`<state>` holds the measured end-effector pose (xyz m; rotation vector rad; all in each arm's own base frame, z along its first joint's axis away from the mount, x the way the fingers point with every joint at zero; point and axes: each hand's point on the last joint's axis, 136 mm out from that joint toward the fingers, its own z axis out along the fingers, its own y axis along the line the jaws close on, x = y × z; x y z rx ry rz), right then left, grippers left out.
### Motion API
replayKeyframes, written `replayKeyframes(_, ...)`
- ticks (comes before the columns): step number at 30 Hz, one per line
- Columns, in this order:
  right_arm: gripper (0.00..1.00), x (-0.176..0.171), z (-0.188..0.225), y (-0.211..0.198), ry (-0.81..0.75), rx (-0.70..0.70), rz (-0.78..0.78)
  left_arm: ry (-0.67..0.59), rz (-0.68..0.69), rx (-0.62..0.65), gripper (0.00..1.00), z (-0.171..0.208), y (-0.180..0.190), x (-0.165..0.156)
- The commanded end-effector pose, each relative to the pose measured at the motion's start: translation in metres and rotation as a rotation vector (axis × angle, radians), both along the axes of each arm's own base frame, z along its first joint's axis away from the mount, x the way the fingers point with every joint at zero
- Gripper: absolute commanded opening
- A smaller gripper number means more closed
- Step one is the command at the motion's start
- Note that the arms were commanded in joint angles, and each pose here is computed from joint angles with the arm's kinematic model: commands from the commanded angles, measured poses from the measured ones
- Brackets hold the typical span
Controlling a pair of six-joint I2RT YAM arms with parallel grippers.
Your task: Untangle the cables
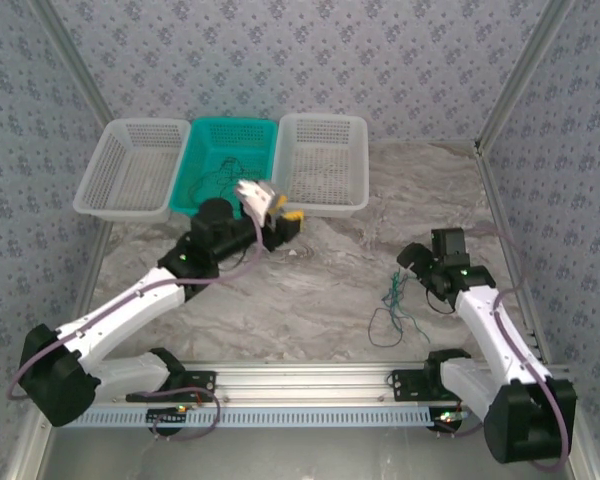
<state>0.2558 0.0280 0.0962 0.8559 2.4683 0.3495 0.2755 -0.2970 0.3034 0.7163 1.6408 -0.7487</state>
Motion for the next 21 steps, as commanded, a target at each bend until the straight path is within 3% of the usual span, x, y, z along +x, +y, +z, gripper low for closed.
replayKeyframes(1,0.89,-0.003,-0.025,0.030,0.106,0.118,0.121,-0.060,-0.147,0.071,0.58,-0.017,-0.024,-0.032)
replayKeyframes(4,0.85,0.002,-0.040,0.043,0.163,0.145,0.165,-0.040,-0.193,0.083,0.58,-0.033,-0.036,-0.046)
replayKeyframes(6,0.77,0.006,-0.047,0.050,0.184,0.159,0.177,-0.022,-0.197,0.084,0.58,-0.041,-0.040,-0.048)
replayKeyframes(9,0.50,0.012,-0.053,0.052,0.185,0.129,0.162,0.005,-0.187,0.103,0.58,-0.052,-0.042,-0.049)
replayKeyframes(13,0.02,0.015,-0.053,0.043,0.174,0.111,0.072,0.016,-0.191,0.113,0.58,-0.060,-0.042,-0.052)
replayKeyframes(21,0.00,0.038,-0.004,0.063,0.015,0.280,0.026,0.023,-0.247,0.108,0.59,-0.066,-0.049,-0.060)
